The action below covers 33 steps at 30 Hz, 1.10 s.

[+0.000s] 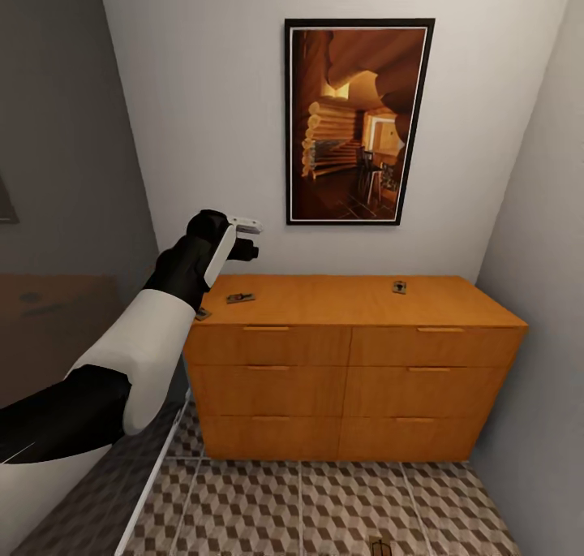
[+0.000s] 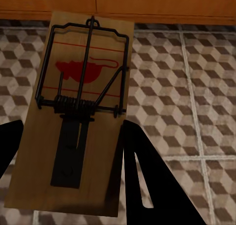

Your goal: Take the four mousetraps from the cabinet in the bathroom and place them on the bathroom floor. Make sure all four end up on the same floor surface, and ensure that at least two of them are either under or directly next to the same bathroom sink.

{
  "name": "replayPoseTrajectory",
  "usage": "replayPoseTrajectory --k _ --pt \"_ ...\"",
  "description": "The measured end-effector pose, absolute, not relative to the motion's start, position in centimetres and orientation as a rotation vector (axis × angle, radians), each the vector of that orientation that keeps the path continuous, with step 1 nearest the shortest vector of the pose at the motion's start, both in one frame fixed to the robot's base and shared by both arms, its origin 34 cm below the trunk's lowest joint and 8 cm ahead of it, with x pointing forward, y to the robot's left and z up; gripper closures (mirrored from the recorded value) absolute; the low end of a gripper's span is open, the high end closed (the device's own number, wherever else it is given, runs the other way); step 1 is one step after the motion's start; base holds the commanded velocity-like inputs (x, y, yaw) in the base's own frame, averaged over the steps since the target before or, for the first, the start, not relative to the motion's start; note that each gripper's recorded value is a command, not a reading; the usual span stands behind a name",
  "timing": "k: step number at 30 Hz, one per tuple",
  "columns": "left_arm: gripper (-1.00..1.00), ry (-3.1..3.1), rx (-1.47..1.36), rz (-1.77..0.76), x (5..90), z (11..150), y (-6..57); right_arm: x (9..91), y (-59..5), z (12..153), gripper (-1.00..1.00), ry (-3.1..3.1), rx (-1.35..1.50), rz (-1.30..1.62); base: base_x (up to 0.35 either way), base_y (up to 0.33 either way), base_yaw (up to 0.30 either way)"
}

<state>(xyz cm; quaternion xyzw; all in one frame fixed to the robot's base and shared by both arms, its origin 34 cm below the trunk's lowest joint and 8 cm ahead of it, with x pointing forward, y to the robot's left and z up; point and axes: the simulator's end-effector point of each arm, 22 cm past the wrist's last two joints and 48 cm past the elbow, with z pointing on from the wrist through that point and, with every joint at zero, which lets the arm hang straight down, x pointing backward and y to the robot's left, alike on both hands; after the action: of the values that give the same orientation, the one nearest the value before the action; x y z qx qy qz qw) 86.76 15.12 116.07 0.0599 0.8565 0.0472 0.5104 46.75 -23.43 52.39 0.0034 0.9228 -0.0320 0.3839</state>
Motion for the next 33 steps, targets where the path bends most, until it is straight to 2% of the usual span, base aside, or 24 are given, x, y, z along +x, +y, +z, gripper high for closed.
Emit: replayPoseTrajectory --k 33 --pt "-1.00 2.163 0.143 0.143 87.3 109.6 15.9 46.0 -23.5 51.6 1.00 2.376 0.008 -0.084 0.000 0.000 0.000"
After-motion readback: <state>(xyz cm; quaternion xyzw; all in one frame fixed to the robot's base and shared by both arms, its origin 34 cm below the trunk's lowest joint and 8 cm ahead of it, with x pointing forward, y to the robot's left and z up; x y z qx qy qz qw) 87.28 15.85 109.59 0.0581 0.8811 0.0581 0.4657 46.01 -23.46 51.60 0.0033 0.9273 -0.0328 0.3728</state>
